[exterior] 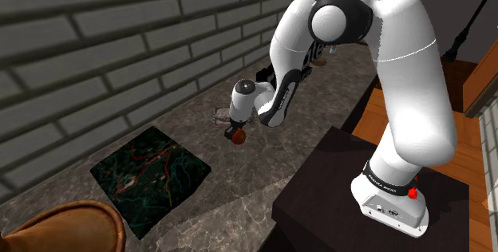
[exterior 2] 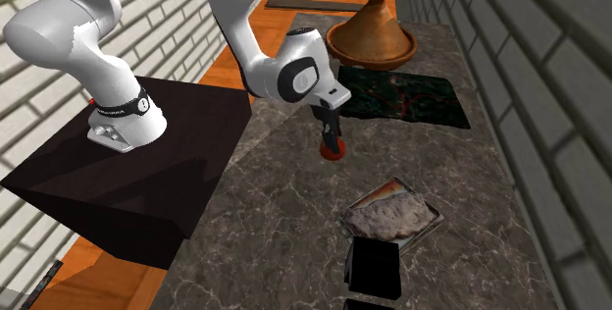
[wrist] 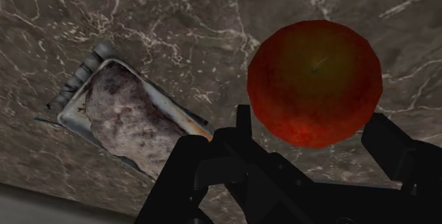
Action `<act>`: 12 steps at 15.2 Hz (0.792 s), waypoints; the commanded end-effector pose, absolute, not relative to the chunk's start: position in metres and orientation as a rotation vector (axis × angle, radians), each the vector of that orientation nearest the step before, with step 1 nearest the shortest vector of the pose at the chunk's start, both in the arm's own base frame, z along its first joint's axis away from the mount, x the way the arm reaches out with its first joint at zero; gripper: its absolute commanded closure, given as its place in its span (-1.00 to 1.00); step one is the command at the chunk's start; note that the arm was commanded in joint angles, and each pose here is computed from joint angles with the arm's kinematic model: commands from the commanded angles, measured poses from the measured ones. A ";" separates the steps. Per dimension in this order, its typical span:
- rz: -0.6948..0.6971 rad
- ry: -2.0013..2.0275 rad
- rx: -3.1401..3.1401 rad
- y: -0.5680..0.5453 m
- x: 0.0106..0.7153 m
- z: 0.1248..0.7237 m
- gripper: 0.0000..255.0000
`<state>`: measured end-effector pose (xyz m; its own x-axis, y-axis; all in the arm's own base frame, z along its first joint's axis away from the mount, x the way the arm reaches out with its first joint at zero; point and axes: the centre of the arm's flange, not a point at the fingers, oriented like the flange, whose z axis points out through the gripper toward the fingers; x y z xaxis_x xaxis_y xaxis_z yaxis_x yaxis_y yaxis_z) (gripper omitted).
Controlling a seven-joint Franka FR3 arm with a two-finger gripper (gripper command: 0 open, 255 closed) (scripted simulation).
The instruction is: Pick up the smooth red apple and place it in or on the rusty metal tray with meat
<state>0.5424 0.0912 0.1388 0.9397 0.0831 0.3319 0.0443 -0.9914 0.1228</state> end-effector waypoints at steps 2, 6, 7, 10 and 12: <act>0.517 0.099 2.981 0.091 0.542 0.155 1.00; 0.517 0.099 2.981 0.091 0.542 0.176 1.00; 0.517 0.099 2.981 0.091 0.542 0.181 1.00; 0.517 0.099 2.981 0.091 0.542 0.197 1.00; 0.517 0.099 2.981 0.091 0.542 0.208 1.00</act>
